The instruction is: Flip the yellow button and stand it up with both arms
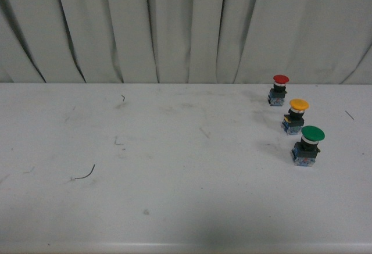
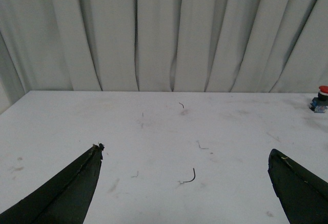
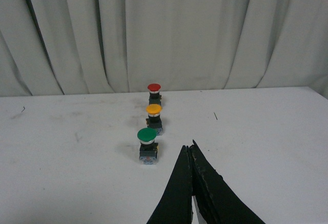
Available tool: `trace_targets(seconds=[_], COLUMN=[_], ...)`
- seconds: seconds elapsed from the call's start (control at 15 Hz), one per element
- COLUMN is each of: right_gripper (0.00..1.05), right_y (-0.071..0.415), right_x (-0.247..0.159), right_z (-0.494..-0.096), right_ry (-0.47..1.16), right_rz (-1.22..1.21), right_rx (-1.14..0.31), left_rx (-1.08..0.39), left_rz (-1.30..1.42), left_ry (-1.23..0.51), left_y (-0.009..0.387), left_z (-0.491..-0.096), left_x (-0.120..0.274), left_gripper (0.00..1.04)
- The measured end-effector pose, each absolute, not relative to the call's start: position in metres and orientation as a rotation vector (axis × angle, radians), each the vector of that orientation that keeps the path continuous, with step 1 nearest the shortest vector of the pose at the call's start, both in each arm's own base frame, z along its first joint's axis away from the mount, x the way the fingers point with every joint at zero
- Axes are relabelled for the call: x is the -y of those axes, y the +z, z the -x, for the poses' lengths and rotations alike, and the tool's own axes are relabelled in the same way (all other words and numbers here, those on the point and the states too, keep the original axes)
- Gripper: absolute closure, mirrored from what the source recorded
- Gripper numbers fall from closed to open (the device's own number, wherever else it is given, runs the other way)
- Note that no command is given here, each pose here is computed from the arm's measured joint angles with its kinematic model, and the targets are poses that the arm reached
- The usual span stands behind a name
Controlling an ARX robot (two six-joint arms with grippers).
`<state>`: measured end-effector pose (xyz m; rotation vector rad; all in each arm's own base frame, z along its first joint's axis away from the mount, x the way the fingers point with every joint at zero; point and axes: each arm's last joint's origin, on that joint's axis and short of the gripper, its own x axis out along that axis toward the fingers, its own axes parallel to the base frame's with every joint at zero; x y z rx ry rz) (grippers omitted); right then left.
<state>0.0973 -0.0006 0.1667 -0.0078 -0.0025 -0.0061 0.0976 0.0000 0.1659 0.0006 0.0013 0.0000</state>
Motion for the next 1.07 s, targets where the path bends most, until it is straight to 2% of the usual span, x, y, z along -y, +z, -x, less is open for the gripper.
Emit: trace_targets(seconds=[0.13, 0.2, 0.6, 0.67, 1.07], right_gripper=[1.03, 0.96, 0.22, 0.06, 0.06], right_y=[0.1669, 0.1669, 0.1669, 0.1669, 0.1669], right_x=[0.0005, 0.0006, 0.0005, 0.0005, 0.0005], right_z=[-0.0972, -0.0972, -0.0972, -0.0972, -0.0972], right_ry=[-0.006, -0.006, -0.006, -0.006, -0.006], right_rz=[0.008, 0.008, 0.008, 0.007, 0.007], right_rx=[0.005, 0.005, 0.005, 0.005, 0.005], left_rx=[-0.001, -0.001, -0.001, -0.001, -0.001], left_rz=[-0.001, -0.001, -0.001, -0.001, -0.001], left_ry=[0.000, 0.000, 0.000, 0.000, 0.000], left_y=[0.1659, 0.1659, 0.1659, 0.1659, 0.1659], left_z=[-0.0976, -0.0976, -0.0976, -0.0976, -0.0976], left_x=[0.0000, 0.0000, 0.0000, 0.0000, 0.0000], left_gripper=[0.07, 0.07, 0.07, 0.07, 0.07])
